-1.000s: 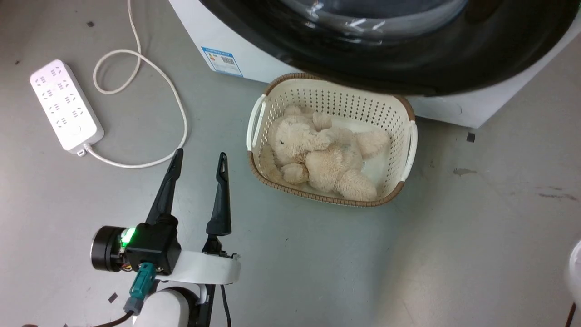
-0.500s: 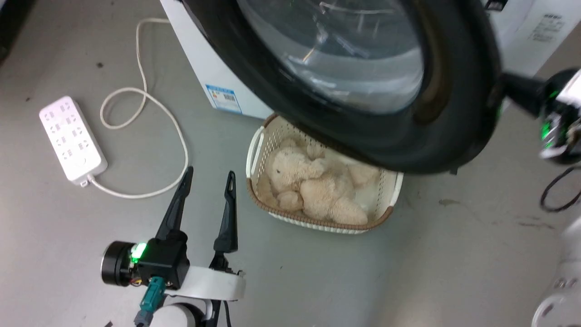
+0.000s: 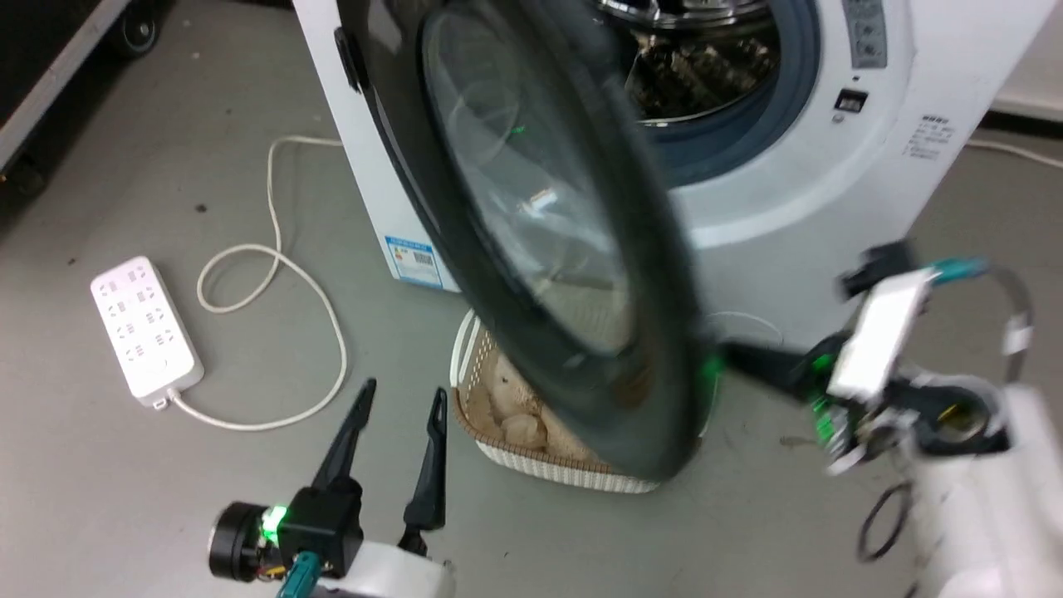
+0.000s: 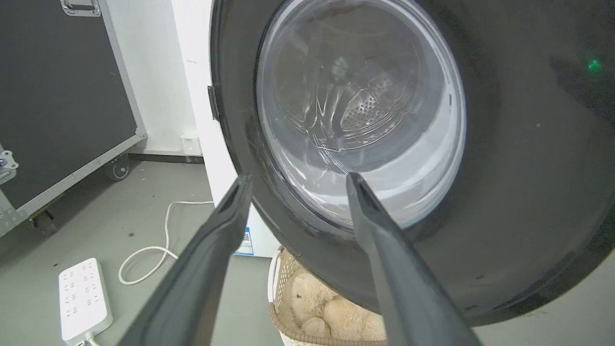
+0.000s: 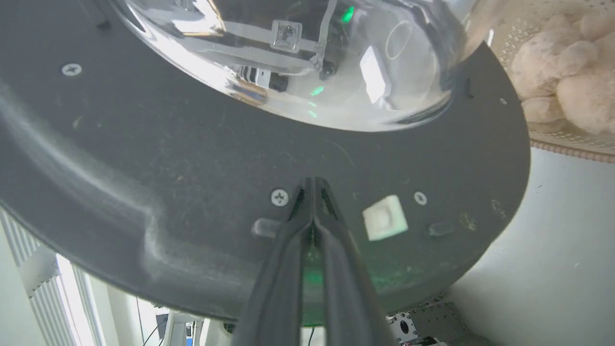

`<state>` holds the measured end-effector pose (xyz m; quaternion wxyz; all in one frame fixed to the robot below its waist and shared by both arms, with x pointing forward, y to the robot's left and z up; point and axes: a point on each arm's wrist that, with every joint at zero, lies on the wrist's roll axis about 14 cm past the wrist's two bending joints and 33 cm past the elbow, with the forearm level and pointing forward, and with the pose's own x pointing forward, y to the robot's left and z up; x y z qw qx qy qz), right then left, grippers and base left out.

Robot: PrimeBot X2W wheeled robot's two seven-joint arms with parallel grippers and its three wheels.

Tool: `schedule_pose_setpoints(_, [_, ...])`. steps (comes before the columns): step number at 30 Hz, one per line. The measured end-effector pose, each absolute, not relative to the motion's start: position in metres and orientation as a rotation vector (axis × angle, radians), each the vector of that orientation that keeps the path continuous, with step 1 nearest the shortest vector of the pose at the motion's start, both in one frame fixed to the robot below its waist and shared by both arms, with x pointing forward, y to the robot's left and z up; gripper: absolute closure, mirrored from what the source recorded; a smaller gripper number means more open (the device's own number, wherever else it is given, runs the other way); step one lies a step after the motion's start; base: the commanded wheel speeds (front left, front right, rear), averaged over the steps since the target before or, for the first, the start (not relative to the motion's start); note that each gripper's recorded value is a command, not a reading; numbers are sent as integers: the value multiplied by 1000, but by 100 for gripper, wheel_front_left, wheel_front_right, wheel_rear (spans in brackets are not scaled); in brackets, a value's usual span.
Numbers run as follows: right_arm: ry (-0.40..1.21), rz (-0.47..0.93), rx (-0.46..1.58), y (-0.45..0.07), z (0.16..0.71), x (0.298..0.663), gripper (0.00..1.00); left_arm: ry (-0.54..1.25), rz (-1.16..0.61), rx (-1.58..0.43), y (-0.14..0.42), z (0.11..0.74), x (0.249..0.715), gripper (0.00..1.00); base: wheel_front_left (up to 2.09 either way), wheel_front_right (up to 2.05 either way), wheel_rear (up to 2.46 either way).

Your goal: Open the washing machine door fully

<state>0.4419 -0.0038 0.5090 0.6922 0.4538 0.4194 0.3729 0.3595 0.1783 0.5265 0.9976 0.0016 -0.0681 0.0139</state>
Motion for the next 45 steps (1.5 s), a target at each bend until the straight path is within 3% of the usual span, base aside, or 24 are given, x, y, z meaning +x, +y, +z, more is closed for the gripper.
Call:
schedule_pose_setpoints(7, [970, 951, 1037, 46, 503, 392, 100, -118, 12, -24, 179, 521, 352, 0, 0, 0, 0])
schedule_pose_setpoints(15, [940, 959, 1058, 62, 505, 388, 100, -106, 18, -47, 182, 517, 351, 0, 0, 0, 0])
schedule_pose_setpoints(16, [920, 940, 1057, 59, 504, 392, 94, -106, 20, -51, 182, 517, 351, 0, 0, 0, 0])
schedule_pose_setpoints(17, [897, 918, 1055, 56, 505, 396, 13, -106, 23, -55, 183, 517, 351, 0, 0, 0, 0])
schedule_pose_setpoints(18, [866, 894, 1050, 50, 506, 401, 0, -107, 24, -56, 184, 517, 351, 0, 0, 0, 0])
schedule_pose_setpoints(22, [640, 785, 930, 14, 526, 426, 0, -118, 20, -61, 183, 520, 353, 0, 0, 0, 0])
schedule_pose_setpoints(23, [383, 659, 769, -31, 553, 446, 0, -132, 14, -68, 181, 524, 354, 0, 0, 0, 0])
schedule_pose_setpoints(25, [234, 553, 722, -66, 566, 455, 0, -140, 7, -71, 179, 527, 356, 0, 0, 0, 0])
schedule_pose_setpoints(32, [-142, 370, 223, -138, 597, 436, 0, -171, -10, -73, 175, 536, 360, 0, 0, 0, 0])
schedule_pose_setpoints(37, [-272, 251, 38, -167, 595, 408, 0, -184, -15, -74, 174, 540, 362, 0, 0, 0, 0])
schedule_pose_setpoints(45, [-169, 120, 52, -170, 539, 374, 0, -161, -40, -68, 168, 533, 364, 0, 0, 0, 0])
